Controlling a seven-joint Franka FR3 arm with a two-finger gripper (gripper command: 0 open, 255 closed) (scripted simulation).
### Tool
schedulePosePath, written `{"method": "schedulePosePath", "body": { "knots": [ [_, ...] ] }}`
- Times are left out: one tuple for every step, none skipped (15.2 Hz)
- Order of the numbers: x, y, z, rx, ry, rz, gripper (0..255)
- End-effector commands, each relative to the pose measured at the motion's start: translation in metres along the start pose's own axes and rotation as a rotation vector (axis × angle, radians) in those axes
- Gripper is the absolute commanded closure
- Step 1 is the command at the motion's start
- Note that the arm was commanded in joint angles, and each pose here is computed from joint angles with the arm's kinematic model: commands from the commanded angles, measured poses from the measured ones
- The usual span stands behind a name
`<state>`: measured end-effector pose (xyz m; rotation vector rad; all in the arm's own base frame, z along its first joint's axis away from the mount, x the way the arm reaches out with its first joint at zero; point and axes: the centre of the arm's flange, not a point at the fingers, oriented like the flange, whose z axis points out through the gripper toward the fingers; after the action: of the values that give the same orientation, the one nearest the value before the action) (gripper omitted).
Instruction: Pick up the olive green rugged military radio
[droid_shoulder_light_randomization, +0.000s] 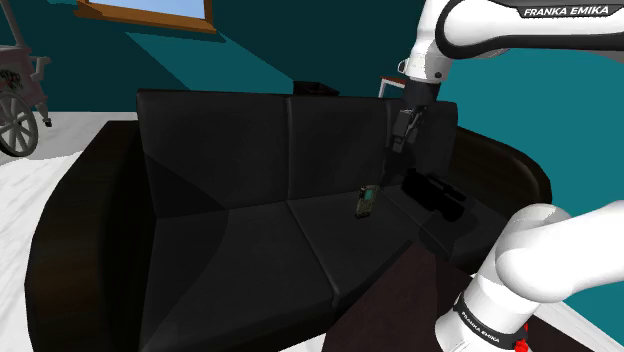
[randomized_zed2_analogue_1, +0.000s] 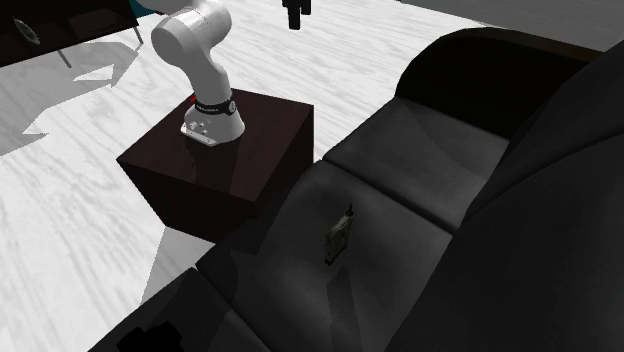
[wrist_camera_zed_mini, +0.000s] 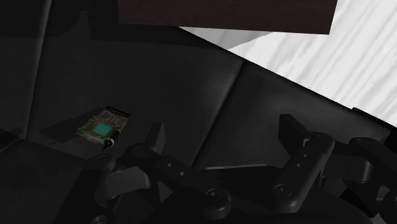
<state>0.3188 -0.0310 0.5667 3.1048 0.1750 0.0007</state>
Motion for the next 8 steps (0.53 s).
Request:
{"method": "schedulePosePath", "body": {
  "knots": [
    [0.0,0.0,0.0,0.0,0.0,0.0,0],
    [0.005,0.008,0.009,-0.001,-0.001,-0.013,0],
    [0.009,0.017,0.018,-0.001,-0.002,-0.025,0],
    [0.014,0.025,0.027,-0.002,-0.003,-0.038,0],
    [0.019,0.033,0.036,-0.003,-0.003,-0.051,0],
    [0.024,0.042,0.045,-0.003,-0.004,-0.064,0],
    [0.029,0.05,0.054,-0.004,-0.005,-0.076,0],
    [0.034,0.058,0.064,-0.005,-0.006,-0.089,0]
  ]
}}
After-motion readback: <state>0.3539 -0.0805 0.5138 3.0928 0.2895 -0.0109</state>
